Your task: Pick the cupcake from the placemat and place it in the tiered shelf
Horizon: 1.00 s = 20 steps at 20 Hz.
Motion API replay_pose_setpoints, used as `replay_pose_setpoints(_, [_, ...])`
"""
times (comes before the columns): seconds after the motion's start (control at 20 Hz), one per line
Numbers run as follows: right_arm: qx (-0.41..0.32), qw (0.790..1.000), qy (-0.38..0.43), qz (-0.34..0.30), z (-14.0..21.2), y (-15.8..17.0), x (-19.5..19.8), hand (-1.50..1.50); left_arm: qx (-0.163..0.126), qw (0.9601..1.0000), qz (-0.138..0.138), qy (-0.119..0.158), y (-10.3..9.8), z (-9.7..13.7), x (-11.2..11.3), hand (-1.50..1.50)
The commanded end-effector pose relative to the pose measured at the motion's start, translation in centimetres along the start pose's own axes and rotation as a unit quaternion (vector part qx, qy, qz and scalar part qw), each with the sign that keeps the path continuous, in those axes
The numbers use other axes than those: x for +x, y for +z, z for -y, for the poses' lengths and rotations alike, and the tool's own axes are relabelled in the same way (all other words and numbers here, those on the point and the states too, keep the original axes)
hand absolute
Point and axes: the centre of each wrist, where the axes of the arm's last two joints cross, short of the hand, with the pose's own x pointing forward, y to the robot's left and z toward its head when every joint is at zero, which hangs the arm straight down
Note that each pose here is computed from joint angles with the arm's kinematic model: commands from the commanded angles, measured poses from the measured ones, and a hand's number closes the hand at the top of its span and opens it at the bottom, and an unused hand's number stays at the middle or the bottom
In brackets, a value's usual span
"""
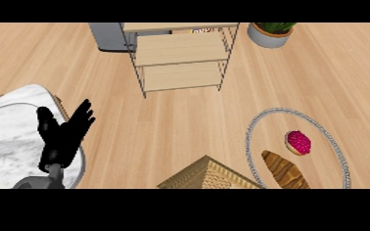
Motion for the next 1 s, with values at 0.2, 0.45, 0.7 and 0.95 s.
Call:
replay_pose_setpoints(0.2, [0.028, 0.997, 0.050, -0.047, -2.9, -0.3, 3.0, -1.50, 0.001, 1.0000, 0.000, -0.004, 0.0, 0.0, -0.3, 0.00])
replay_pose_setpoints(0.45, [0.031, 0.992, 0.082, -0.093, -5.5, -0.4, 2.6, -1.50, -0.003, 0.9999, 0.009, -0.004, 0.4, -0.5, 0.9, 0.00])
replay_pose_setpoints(0.7, [-0.002, 0.991, 0.083, -0.104, -7.6, -0.8, 3.4, -1.50, 0.001, 1.0000, 0.007, -0.004, 0.1, 0.3, -0.1, 0.00])
replay_pose_setpoints(0.95, [-0.005, 0.991, 0.088, -0.102, -8.8, -0.8, 4.4, -1.50, 0.001, 1.0000, -0.002, 0.002, -0.2, 0.9, 0.4, 0.00])
